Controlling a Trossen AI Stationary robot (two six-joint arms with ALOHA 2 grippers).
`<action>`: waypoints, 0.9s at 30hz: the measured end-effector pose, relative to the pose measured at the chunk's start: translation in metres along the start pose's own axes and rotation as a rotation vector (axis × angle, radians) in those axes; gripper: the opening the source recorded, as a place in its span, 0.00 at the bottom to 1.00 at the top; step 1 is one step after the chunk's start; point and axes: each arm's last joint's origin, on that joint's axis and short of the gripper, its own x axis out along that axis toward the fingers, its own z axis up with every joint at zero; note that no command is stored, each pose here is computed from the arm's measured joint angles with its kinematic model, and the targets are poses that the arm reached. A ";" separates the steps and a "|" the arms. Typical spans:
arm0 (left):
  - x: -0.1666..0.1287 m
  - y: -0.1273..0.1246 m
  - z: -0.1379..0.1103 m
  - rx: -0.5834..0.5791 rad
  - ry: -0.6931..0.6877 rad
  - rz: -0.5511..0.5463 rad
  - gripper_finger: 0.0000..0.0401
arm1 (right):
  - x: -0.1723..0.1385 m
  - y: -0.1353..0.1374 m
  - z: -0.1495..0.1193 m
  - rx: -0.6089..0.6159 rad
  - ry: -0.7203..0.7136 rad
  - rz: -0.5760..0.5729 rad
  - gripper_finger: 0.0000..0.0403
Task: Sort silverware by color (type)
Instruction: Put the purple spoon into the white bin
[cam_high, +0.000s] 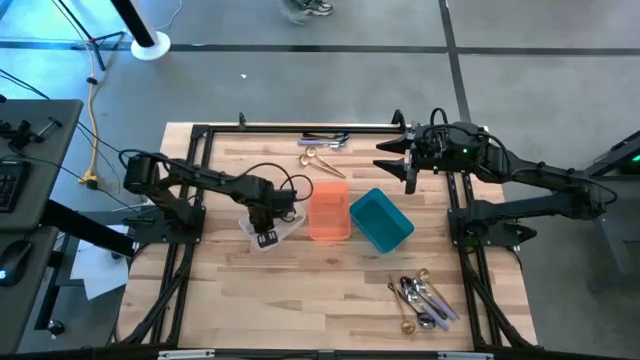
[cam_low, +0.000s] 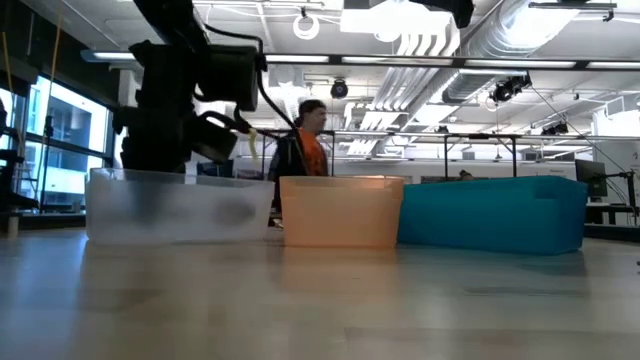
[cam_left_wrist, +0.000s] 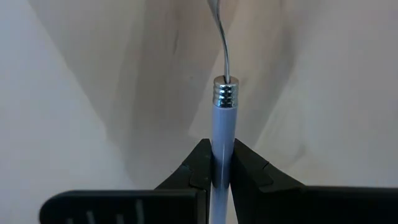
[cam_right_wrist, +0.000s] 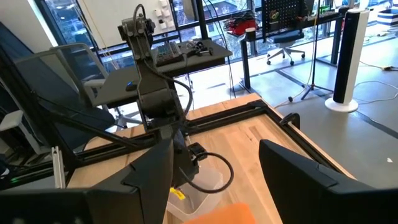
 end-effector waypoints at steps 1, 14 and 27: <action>0.003 0.000 0.001 -0.001 0.006 0.002 0.05 | 0.000 0.000 0.000 0.000 0.000 0.000 0.55; 0.014 0.001 0.004 -0.005 0.037 0.041 0.11 | 0.000 0.000 -0.001 0.000 0.008 -0.001 0.55; 0.012 0.001 0.004 0.038 0.027 0.043 0.16 | 0.000 0.000 -0.001 -0.002 0.014 -0.003 0.55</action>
